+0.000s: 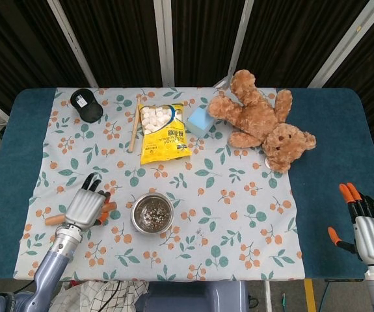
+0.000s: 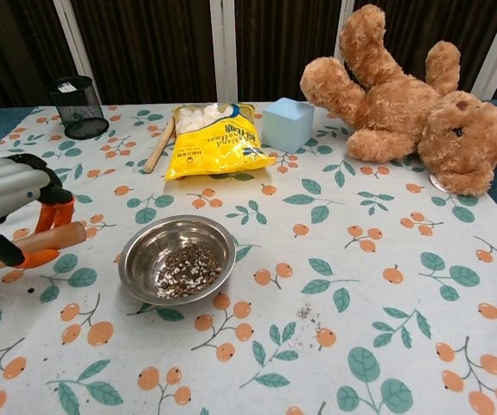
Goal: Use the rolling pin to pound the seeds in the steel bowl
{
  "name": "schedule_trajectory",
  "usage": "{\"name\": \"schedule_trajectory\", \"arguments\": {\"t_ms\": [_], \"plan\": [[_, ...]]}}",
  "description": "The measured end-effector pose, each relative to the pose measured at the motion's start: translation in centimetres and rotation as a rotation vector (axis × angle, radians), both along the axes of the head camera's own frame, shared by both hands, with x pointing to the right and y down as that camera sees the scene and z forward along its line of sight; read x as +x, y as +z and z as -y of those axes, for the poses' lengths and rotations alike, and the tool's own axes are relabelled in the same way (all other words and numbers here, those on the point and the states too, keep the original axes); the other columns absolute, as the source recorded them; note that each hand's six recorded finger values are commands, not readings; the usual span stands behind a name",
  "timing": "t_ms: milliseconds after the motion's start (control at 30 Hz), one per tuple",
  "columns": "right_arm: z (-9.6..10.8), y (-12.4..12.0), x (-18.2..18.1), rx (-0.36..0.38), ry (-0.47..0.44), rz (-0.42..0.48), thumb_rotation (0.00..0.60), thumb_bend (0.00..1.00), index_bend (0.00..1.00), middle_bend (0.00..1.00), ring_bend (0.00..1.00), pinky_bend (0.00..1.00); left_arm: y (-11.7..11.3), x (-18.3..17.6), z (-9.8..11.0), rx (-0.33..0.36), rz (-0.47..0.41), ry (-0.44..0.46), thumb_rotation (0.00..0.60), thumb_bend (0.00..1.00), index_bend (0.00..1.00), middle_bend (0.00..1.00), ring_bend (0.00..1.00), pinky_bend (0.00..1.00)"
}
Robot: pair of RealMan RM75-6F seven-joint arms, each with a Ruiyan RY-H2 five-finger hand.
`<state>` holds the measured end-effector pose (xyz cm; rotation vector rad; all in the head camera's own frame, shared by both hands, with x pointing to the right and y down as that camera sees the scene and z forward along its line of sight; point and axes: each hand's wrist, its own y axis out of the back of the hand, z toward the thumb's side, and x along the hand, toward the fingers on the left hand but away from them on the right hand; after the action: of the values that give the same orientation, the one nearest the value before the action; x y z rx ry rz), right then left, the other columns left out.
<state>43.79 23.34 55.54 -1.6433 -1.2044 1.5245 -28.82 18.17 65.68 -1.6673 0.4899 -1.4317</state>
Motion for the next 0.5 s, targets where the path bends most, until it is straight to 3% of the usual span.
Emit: {"name": "schedule_trajectory", "arguments": {"t_ms": [300,500], "plan": [[0.2,-0.1,0.0,0.0,0.003,0.001,0.6,0.36,0.0,0.0,0.0,0.0,-2.8,-1.7,1.6,0.083,-0.113,-0.091,0.6,0.92,0.61,0.65,0.18,0.05],[0.1,0.0,0.0,-0.005,0.007,0.003,0.6,0.36,0.0,0.0,0.0,0.0,-5.0,-2.9,2.8,0.153,-0.233,-0.169,0.6,0.92,0.61,0.66,0.18,0.06]]}}
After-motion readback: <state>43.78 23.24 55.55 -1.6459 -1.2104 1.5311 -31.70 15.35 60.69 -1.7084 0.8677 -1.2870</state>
